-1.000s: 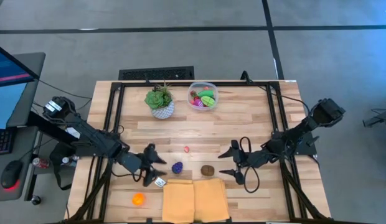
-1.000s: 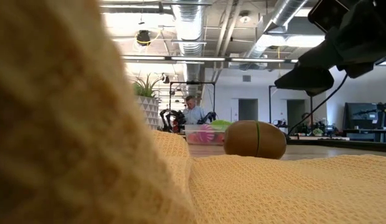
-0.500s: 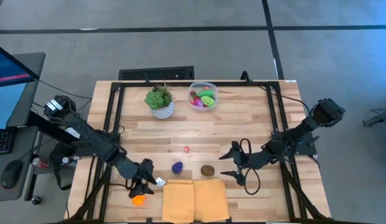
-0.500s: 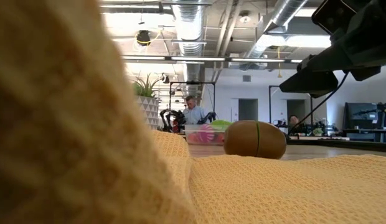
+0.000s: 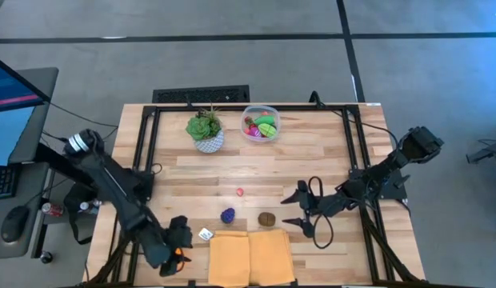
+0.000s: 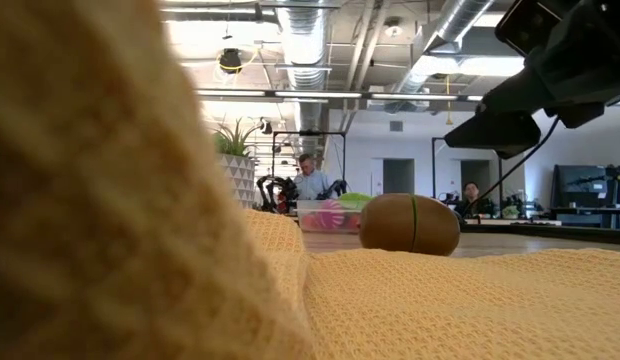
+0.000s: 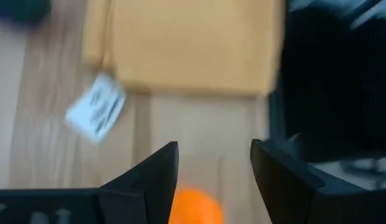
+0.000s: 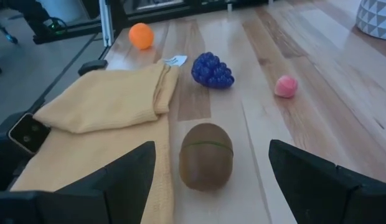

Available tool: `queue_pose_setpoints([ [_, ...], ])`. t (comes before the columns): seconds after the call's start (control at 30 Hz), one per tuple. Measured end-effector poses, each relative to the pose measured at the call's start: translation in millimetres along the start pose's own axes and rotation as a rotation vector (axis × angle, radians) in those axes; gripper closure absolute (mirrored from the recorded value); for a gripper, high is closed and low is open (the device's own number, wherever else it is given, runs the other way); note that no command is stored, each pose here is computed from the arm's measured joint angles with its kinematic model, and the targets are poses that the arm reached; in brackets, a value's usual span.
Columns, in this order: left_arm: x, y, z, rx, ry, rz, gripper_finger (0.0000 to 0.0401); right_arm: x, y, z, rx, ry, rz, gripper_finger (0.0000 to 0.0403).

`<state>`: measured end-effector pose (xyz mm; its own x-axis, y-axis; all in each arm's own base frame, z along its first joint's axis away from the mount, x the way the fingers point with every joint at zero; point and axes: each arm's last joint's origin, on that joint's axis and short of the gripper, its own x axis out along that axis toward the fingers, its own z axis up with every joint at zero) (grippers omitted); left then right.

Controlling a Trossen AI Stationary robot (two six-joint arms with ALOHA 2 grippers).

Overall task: Pick and placing Produce into tupperware
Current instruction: Put the orange into the transparent bin

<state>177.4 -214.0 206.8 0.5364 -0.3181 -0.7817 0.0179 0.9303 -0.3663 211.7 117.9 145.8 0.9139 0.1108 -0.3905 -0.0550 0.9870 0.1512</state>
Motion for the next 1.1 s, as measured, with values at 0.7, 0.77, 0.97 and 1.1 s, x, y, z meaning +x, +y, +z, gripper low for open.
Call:
queue_pose_setpoints([
  [0.7,13,-36,3,-0.525,0.248,0.405,0.0211,-2,5,-1,-0.018,0.0,0.023,0.0067],
  [0.77,12,-34,2,-0.566,0.256,0.427,0.0211,-2,5,-2,-0.023,0.012,0.022,0.0067],
  [0.97,13,-35,2,-0.673,0.303,0.412,0.0211,-2,4,-5,-0.036,0.04,0.014,0.0067],
  [1.1,13,-36,2,-0.734,0.313,0.42,0.0211,-2,3,-7,-0.046,0.056,0.008,0.0067],
])
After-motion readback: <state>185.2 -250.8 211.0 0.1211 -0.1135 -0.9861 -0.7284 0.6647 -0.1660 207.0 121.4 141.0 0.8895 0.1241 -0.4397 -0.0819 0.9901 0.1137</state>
